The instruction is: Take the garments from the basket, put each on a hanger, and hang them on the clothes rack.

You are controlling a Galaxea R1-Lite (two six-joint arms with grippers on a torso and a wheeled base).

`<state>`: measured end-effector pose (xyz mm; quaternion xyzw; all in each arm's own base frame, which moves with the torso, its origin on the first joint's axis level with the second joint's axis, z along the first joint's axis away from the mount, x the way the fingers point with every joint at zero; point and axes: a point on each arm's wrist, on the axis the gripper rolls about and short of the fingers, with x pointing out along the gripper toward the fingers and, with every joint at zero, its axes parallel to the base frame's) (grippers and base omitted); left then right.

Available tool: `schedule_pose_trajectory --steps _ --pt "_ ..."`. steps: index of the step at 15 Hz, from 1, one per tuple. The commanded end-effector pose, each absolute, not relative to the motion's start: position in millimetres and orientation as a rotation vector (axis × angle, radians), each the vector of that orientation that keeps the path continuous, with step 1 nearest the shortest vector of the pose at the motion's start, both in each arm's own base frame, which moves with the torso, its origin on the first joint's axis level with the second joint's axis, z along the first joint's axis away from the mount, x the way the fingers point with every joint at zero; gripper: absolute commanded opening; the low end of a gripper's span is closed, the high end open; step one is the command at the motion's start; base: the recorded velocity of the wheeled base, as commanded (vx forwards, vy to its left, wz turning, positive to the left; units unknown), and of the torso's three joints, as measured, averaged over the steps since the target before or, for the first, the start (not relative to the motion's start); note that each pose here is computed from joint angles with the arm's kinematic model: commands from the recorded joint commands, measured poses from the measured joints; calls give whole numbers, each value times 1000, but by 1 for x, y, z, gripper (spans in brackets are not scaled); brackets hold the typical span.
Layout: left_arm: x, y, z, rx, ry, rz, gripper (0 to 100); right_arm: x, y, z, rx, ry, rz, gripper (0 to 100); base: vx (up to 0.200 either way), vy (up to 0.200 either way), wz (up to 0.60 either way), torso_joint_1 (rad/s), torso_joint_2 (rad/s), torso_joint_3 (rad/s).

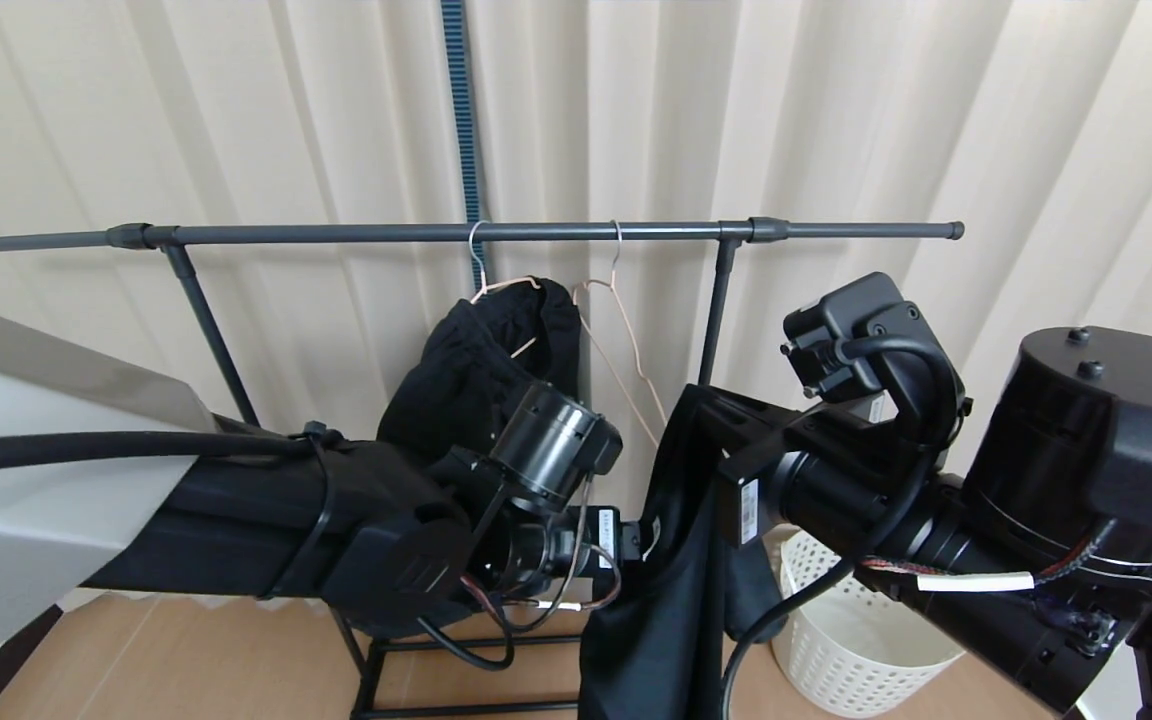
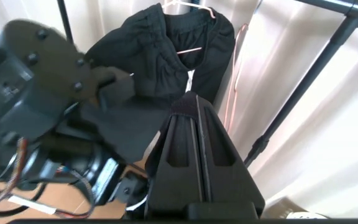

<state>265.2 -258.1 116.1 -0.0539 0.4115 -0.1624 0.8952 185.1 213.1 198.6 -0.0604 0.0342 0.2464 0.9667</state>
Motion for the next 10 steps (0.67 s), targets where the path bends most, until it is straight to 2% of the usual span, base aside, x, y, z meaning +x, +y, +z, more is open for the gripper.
schedule_pose_trajectory --steps 1,4,10 --pt "270 -264 105 -97 872 -326 100 183 212 200 -119 64 501 0 0 0 0 0 0 0" --pt "272 -267 90 -67 903 -319 100 182 210 203 -113 56 502 0 0 0 0 0 0 0" --pt "267 -262 82 -16 934 -293 100 183 201 212 -94 30 480 0 0 0 0 0 0 0"
